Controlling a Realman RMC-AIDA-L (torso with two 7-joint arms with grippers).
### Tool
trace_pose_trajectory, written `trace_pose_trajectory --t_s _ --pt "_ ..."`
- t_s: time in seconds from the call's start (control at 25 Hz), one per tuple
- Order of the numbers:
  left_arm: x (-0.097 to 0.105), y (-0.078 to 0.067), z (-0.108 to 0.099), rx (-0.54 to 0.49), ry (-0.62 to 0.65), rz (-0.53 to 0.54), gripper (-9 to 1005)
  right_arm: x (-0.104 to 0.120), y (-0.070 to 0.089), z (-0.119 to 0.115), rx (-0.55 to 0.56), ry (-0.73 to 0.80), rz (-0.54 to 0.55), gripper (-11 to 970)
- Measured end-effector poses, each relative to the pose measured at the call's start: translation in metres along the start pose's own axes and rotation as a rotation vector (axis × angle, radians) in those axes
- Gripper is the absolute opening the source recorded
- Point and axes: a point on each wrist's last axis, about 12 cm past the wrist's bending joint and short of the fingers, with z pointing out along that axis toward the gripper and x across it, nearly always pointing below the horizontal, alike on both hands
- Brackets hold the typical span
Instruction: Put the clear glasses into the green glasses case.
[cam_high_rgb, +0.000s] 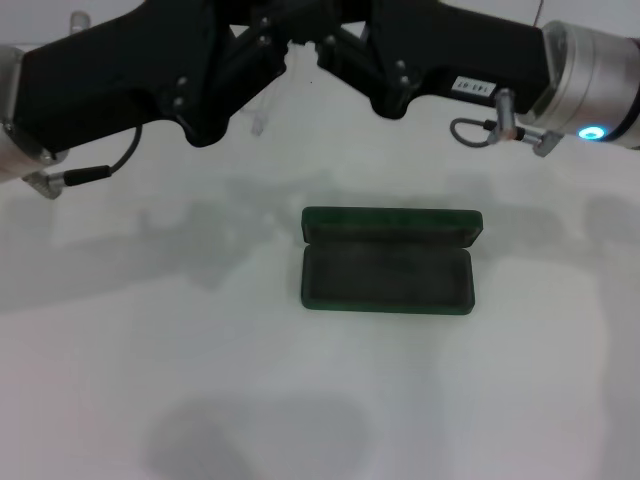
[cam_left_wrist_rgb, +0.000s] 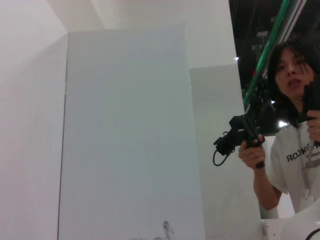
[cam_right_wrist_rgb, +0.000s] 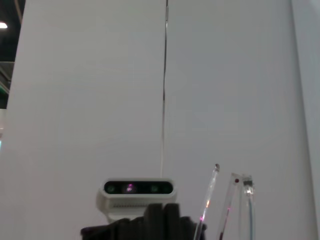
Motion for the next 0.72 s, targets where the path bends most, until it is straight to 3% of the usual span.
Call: trace_pose_trajectory --t_s 0.72 --pt "-0.0019 0.0007 -0.0049 -0.017 -0.001 0.005 39 -0.0028 0.0007 0.0011 -0.015 -0.001 -0.009 107"
